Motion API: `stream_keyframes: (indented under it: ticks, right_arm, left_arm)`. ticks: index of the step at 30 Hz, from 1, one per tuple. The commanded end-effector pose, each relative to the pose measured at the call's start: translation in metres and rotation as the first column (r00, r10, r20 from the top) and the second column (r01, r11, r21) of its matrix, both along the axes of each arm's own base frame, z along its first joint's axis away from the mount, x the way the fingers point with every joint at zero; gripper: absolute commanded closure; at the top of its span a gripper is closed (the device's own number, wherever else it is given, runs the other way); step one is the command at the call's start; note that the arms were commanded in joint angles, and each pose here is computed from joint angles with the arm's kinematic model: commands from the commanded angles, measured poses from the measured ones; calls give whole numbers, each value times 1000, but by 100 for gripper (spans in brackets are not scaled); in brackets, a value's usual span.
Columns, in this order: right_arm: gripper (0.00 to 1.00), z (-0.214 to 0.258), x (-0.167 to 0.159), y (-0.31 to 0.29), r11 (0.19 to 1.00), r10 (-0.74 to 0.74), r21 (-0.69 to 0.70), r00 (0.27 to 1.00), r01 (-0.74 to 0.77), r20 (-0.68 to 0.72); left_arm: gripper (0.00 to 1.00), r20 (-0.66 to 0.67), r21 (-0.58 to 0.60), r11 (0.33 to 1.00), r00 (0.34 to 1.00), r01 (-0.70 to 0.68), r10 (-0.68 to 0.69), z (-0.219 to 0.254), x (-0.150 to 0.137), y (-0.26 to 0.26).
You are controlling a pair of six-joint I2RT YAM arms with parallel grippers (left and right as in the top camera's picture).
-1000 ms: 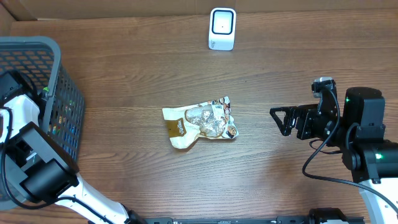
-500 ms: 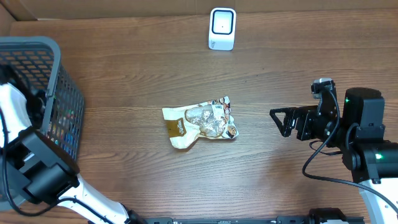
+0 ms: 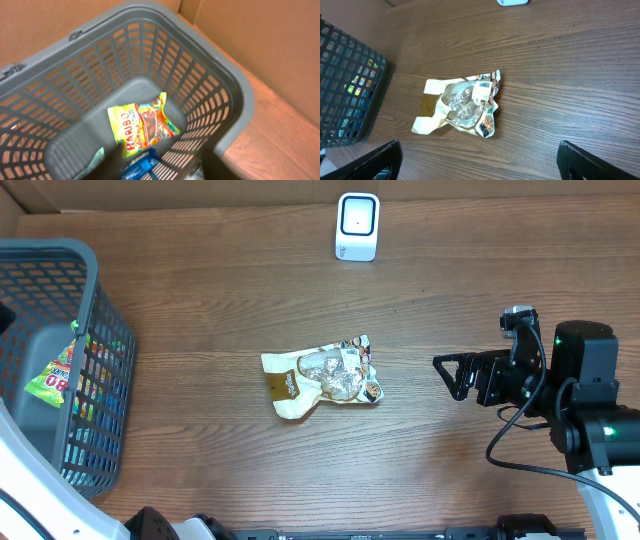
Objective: Scan the item barcode
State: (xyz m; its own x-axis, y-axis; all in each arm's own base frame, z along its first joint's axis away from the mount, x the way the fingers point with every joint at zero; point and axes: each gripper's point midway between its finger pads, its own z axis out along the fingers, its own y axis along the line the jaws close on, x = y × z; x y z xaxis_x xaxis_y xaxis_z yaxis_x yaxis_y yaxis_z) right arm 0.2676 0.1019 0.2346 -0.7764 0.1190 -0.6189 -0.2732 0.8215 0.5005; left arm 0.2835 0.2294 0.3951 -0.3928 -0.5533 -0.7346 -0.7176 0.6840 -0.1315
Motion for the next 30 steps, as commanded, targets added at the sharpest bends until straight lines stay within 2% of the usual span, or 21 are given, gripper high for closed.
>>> stream_keyframes:
  ticks: [1, 8, 10, 18, 24, 30]
  right_arm:
    - [1, 11, 1, 3, 1000, 12, 10, 1000, -12, 29]
    - [1, 11, 1, 3, 1000, 12, 9, 1000, -13, 28]
    - [1, 11, 1, 3, 1000, 12, 9, 1000, -13, 29]
    - [0, 11, 1, 3, 1000, 12, 9, 1000, -12, 29]
    - [0, 11, 1, 3, 1000, 12, 9, 1000, -12, 28]
    - [1, 11, 1, 3, 1000, 12, 10, 1000, -12, 27]
  left_arm:
    - [0, -120, -72, 997, 992, 21, -30, -46, 14, 11]
    - [0, -240, -236, 966, 970, -105, 46, -110, 19, 30]
    - [0, -292, -295, 940, 953, -169, 80, -140, 23, 42]
    - [0, -390, -368, 896, 916, -247, 92, -212, 42, 67]
    - [0, -410, -360, 913, 911, -194, 32, -262, 73, 84]
    - [0, -443, -348, 937, 888, -43, -124, -316, 108, 81]
